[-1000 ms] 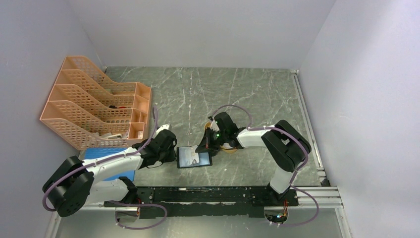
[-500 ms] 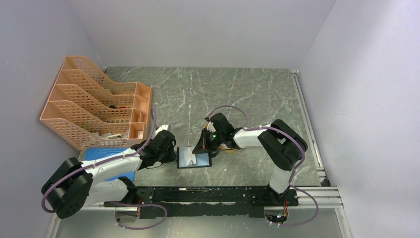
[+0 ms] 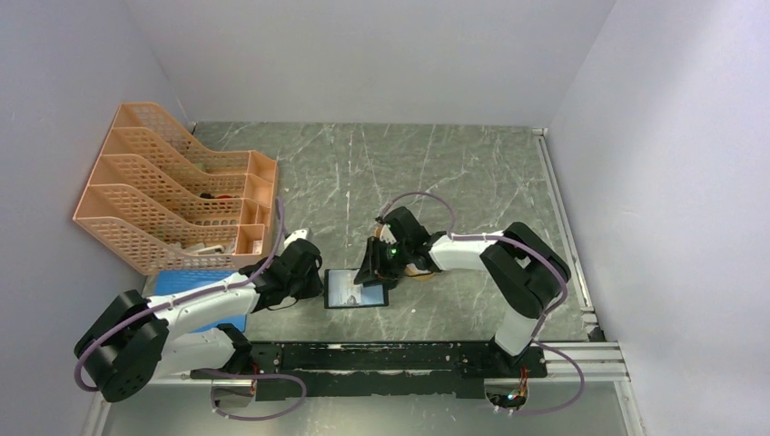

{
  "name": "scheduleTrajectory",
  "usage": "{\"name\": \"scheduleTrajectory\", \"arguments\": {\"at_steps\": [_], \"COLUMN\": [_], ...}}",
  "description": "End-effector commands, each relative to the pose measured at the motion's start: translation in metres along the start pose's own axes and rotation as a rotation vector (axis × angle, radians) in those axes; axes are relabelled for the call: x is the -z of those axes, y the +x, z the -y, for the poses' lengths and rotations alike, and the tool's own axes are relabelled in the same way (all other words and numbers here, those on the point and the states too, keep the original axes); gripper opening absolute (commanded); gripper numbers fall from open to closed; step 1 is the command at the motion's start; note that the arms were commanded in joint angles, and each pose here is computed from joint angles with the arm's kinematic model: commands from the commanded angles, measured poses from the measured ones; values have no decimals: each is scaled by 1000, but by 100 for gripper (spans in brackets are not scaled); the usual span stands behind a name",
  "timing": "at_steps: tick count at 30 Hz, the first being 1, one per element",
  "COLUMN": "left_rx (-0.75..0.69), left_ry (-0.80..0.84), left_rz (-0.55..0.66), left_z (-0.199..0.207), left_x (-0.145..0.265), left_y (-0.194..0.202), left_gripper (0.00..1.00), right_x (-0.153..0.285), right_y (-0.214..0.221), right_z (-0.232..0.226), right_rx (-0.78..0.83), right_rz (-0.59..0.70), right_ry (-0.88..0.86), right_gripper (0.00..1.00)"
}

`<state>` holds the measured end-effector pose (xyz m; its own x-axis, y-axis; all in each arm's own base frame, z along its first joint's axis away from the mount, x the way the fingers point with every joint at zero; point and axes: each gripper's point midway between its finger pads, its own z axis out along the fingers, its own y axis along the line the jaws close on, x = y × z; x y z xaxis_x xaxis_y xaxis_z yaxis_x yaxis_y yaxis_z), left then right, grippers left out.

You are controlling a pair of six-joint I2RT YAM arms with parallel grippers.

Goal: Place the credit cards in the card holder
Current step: Insert the credit card into the card holder.

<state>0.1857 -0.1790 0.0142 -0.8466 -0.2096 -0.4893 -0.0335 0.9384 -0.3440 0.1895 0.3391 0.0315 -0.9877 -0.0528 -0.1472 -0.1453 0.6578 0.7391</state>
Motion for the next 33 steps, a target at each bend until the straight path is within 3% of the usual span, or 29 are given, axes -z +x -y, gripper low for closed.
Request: {"name": "scheduleTrajectory", "arguments": {"at_steps": [1, 33], "left_rx": [-4, 5], "left_ry": [-36, 8], "left_rz": [-76, -79], "left_z": [-16, -11], "left_x": [1, 4], "left_y": [22, 25], "left_gripper": [17, 17], "right_x": [8, -21], "right_y": [0, 17], "right_z": [-6, -22], "right_rx": [38, 59], "right_rz": [3, -75], "right_ry": [15, 11], "right_gripper": [38, 38]}}
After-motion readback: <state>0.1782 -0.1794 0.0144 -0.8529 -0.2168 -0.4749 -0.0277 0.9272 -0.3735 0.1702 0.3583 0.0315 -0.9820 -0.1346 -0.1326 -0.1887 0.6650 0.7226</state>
